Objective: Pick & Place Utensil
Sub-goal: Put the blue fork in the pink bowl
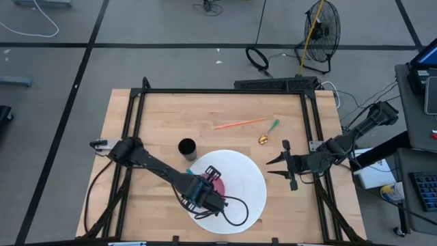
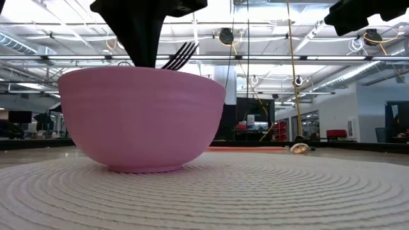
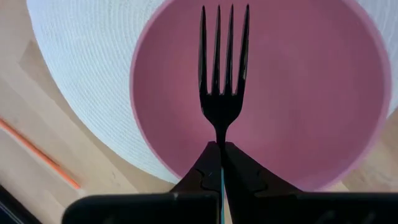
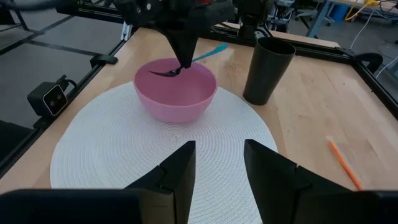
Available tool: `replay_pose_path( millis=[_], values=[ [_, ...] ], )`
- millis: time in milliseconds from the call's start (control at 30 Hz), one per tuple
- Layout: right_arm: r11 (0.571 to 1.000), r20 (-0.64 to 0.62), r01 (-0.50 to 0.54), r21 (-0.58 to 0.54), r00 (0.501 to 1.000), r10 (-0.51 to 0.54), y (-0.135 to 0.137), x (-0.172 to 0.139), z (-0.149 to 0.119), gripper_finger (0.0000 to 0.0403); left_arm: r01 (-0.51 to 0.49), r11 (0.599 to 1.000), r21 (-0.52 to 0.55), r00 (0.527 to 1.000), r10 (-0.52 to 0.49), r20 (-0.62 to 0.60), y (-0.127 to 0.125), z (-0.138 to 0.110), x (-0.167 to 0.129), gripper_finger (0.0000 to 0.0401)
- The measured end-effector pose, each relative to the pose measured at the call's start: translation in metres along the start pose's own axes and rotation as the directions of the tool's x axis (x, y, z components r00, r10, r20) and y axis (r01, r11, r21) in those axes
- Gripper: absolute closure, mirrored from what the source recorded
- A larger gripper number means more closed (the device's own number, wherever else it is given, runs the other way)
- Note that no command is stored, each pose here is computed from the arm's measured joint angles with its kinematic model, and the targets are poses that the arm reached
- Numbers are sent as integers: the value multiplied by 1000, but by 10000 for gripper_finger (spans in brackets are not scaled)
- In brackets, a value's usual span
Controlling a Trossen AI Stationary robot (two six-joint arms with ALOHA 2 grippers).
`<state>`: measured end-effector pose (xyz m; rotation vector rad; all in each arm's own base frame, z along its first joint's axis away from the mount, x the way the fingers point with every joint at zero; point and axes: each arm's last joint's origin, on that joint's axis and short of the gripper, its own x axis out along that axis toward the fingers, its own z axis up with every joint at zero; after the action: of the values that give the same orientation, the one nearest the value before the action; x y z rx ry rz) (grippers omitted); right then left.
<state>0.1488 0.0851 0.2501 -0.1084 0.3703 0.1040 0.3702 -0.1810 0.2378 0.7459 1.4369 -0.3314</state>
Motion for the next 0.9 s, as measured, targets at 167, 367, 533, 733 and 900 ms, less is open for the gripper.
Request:
replay_pose_path(
  millis=[167,367,533,733,900],
  values=[
    [1000,0,0,2,1000,0,0,0,0,273,1,998,68,1000,-1,3,-1,5,7,399],
    [1000,4,-1,5,1000,1,0,0,0,273,22,995,94,999,-20,-28,-4,7,17,394],
    [1000,10,-2,8,1000,2,0,0,1,273,41,996,79,997,-36,-61,-5,7,23,395],
    [1000,9,-2,15,1000,2,0,0,1,273,48,999,23,997,-47,-67,-2,5,23,366],
    [1000,9,-2,29,1000,2,0,0,1,273,51,998,24,996,-49,-77,-2,4,23,339]
  ],
)
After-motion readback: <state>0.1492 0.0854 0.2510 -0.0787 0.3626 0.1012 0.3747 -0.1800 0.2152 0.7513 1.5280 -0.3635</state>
